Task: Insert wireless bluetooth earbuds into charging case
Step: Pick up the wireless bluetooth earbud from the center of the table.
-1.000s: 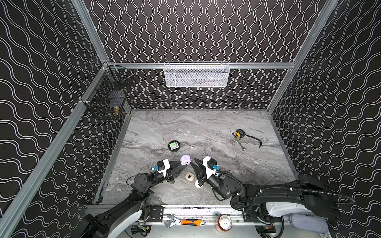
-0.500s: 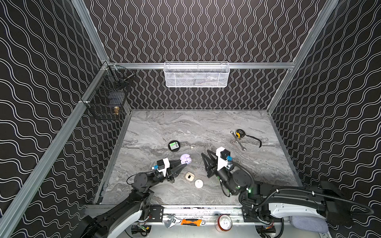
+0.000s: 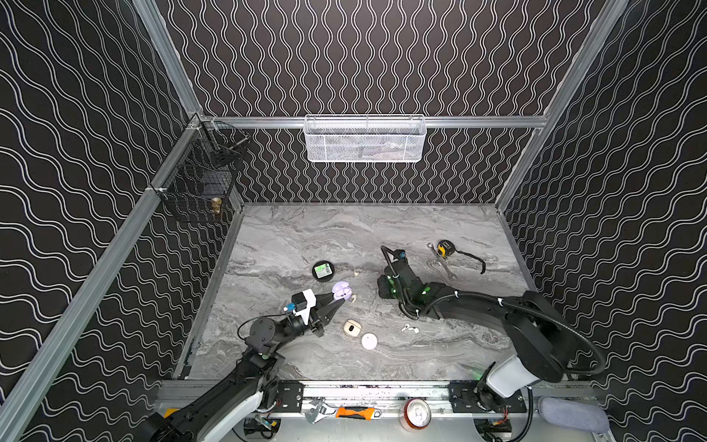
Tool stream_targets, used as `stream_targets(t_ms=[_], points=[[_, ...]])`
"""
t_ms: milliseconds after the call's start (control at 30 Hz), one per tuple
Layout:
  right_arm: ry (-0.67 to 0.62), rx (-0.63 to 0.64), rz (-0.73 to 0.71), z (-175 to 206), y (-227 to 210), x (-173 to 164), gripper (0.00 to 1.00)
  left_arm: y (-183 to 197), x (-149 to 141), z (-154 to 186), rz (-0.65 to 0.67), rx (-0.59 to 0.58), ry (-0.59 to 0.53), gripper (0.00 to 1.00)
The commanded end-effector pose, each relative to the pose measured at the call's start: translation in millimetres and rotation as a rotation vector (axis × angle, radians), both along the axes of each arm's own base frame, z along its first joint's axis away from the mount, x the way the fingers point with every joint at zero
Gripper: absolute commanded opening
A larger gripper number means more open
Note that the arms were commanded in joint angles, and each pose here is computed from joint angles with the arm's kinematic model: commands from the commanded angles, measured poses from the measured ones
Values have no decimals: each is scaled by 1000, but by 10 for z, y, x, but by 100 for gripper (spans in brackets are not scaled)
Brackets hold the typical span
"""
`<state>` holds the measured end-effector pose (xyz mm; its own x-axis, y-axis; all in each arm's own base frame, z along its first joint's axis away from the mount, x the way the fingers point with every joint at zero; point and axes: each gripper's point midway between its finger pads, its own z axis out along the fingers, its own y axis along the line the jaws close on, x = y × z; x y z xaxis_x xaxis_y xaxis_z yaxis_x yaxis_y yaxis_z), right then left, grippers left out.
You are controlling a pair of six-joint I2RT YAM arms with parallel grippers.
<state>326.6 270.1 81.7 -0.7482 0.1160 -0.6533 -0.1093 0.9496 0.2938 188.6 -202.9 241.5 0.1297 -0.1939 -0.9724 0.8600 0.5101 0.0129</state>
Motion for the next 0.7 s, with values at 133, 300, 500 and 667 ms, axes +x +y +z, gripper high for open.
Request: stream_targets(t_ms=[133, 300, 500, 667], points=[[144, -34, -18, -338, -13, 104, 45, 2, 26, 15, 11, 0, -6, 0], [162, -108, -38, -421, -39, 213, 43, 5, 27, 2, 14, 7, -3, 0], [191, -153, -48, -528, -57, 226, 42, 10, 19, 21, 15, 5, -9, 0], [186, -194, -73, -550, -143, 231, 42, 5, 17, 21, 12, 4, -9, 0]])
